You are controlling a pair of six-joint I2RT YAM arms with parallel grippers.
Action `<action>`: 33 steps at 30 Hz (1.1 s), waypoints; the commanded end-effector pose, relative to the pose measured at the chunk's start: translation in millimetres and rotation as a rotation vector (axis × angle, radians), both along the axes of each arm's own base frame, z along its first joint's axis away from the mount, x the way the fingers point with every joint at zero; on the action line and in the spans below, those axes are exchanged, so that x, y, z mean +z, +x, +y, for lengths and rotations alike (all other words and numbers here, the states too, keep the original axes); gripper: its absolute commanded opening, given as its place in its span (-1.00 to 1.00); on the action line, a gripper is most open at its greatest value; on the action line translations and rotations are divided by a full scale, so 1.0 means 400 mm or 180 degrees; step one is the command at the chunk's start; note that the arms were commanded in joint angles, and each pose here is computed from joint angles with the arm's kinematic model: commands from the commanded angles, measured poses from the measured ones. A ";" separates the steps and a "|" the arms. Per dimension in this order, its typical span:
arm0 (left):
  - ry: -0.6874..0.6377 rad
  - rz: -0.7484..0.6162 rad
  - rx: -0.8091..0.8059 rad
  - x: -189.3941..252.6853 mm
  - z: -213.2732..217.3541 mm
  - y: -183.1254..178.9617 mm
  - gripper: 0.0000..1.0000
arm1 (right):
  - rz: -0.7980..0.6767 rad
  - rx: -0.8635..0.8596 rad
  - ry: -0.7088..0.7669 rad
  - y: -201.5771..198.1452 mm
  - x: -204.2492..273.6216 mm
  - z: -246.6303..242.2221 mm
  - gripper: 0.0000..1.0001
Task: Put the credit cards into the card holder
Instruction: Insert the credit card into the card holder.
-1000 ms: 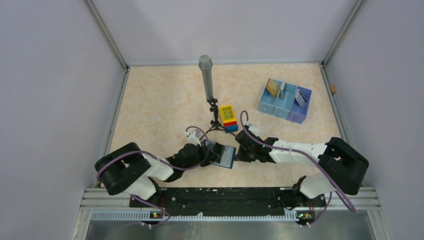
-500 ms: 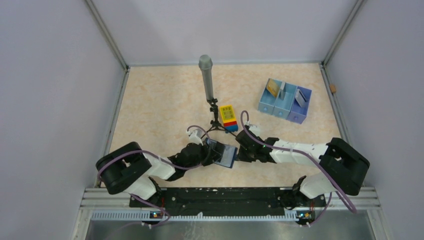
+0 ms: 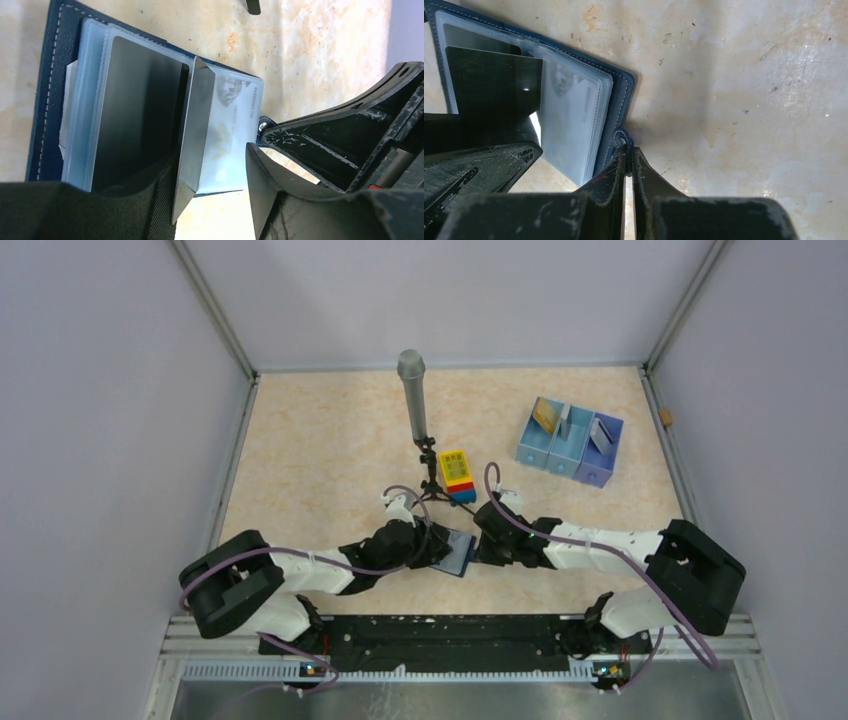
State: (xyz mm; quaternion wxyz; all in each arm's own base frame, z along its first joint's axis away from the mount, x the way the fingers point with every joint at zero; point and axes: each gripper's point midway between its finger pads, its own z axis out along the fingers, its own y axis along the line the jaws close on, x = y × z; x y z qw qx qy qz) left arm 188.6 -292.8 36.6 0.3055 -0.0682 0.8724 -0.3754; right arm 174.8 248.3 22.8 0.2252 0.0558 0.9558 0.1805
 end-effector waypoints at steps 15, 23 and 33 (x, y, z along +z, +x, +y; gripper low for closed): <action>0.0986 -0.0049 -0.0074 -0.078 0.105 -0.006 0.40 | -0.0046 0.0035 -0.0040 -0.007 0.008 -0.005 -1.00; 0.0976 -0.0094 -0.0101 -0.072 0.110 -0.004 0.49 | -0.0043 0.0067 -0.0049 -0.010 0.008 0.002 -1.00; 0.1106 -0.0260 -0.0183 -0.044 0.121 0.006 0.58 | -0.0043 0.0075 -0.0057 -0.013 0.009 0.004 -1.00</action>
